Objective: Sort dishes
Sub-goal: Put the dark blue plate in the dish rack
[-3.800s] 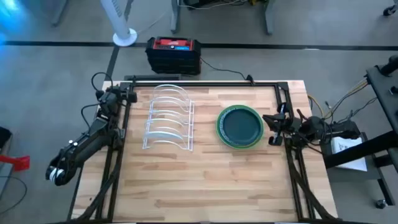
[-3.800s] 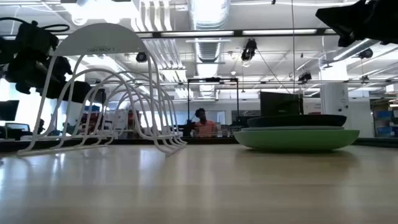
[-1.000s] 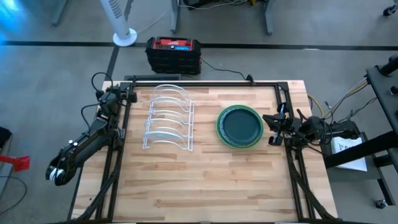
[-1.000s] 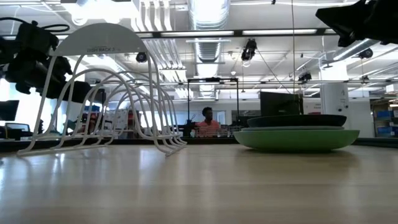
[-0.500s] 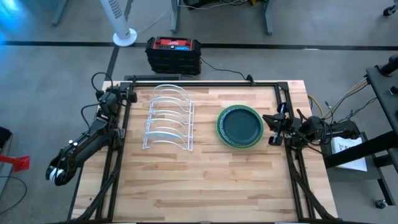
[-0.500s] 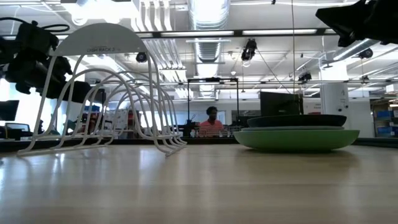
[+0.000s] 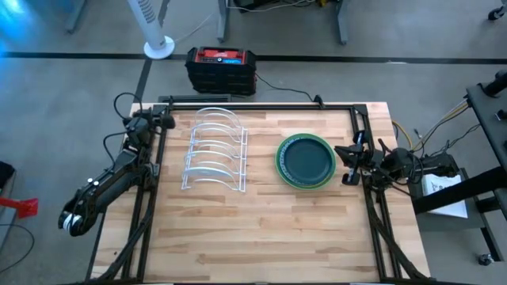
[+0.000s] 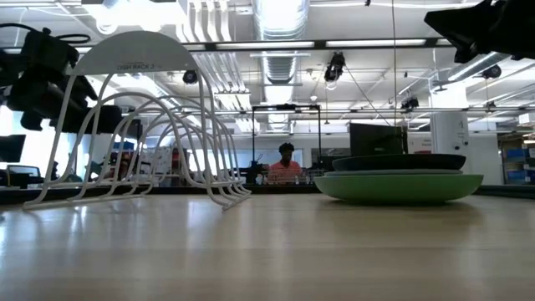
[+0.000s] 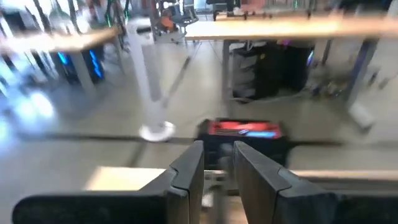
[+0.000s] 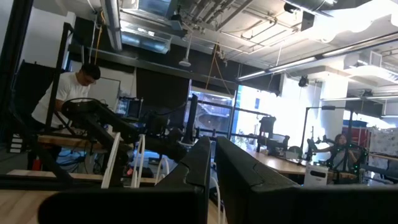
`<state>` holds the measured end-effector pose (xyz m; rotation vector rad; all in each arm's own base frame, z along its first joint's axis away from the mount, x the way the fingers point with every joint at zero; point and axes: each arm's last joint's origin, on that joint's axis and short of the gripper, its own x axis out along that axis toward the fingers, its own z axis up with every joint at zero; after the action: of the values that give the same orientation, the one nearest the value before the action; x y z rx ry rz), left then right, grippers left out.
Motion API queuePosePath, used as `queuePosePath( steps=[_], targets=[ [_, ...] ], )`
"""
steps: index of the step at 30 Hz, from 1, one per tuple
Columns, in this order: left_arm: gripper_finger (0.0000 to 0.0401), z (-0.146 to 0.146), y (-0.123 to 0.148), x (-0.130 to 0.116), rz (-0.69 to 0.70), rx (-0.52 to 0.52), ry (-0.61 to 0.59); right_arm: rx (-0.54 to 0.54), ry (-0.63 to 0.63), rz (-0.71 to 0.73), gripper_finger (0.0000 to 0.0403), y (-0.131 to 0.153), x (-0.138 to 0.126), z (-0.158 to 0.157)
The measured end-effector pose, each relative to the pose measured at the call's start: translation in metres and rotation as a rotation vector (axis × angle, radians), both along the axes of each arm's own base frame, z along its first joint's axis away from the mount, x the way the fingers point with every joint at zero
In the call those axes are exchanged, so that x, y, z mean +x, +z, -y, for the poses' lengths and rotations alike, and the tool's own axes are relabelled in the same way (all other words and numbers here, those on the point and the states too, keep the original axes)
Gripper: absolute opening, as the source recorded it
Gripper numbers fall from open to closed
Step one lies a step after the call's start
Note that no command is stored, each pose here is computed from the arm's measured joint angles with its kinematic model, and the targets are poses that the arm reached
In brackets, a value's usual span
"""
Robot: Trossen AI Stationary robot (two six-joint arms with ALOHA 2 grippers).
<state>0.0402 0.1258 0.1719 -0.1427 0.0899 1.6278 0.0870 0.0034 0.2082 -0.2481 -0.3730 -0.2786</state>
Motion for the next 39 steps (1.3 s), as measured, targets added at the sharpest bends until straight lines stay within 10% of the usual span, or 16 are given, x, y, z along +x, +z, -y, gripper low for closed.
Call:
queuePosePath(
  steps=[9,19,31,39],
  targets=[
    [0.0077,0.002,0.018,0.003,0.049,0.022,-0.083,0.021,0.008,0.010,0.0018,0.000,0.000,0.000],
    [0.0077,0.010,0.119,-0.002,0.074,0.199,-0.050,0.040,0.016,-0.013,0.0018,-0.002,0.001,0.000],
    [0.0077,0.048,0.223,0.011,0.115,0.275,-1.038,0.045,0.018,-0.012,0.0018,-0.002,0.001,0.000],
    [0.0077,0.062,0.261,0.006,0.184,0.335,-1.095,0.045,0.019,-0.011,0.0018,-0.002,0.001,0.000]
  ],
)
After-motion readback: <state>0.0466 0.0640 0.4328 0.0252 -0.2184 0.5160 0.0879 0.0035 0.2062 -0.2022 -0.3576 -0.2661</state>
